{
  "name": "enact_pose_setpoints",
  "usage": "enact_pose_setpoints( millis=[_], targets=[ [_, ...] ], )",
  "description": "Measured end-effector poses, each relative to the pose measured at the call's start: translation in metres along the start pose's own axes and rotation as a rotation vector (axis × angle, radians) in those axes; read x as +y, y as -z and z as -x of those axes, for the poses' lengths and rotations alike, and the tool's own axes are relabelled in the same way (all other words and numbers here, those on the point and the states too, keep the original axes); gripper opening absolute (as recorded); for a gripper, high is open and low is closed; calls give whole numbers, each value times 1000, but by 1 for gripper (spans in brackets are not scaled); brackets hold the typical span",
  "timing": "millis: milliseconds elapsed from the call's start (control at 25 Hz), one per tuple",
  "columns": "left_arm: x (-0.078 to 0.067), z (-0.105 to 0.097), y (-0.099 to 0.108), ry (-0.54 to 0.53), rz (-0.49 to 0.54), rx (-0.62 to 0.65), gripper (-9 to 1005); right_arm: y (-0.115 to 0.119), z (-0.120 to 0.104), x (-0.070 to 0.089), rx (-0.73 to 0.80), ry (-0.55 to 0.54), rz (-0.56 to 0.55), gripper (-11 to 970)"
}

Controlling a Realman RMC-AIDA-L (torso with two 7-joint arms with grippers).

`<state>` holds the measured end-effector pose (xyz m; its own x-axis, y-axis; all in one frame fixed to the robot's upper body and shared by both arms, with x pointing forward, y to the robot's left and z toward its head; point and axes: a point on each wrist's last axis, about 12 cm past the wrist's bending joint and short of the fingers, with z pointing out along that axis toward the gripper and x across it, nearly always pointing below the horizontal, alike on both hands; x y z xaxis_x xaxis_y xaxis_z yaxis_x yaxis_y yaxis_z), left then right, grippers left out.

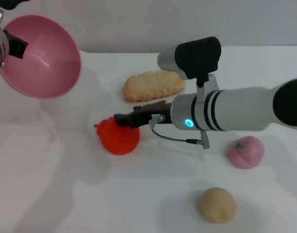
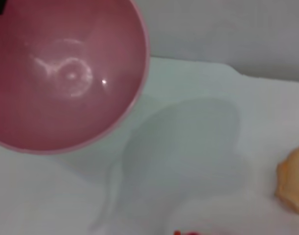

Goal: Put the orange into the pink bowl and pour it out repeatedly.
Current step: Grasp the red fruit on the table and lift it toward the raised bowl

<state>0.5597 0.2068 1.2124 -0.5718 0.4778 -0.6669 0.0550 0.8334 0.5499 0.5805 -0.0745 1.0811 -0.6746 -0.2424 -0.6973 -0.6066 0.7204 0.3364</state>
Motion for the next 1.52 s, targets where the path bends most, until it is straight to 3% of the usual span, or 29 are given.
enact_pose_setpoints(
  millis=[880,1320,1520],
  targets=[
    [-4,4,2,-18,-6,-1,47,-17,-8,-1,116,-57,6,578],
    [-5,5,4,-32,-4,-8,47,-11,-12,4,86,22,42,566],
    [-6,5,3,-32,-7,-7,47,-11,-13,4,86,39,41,325]
  ],
)
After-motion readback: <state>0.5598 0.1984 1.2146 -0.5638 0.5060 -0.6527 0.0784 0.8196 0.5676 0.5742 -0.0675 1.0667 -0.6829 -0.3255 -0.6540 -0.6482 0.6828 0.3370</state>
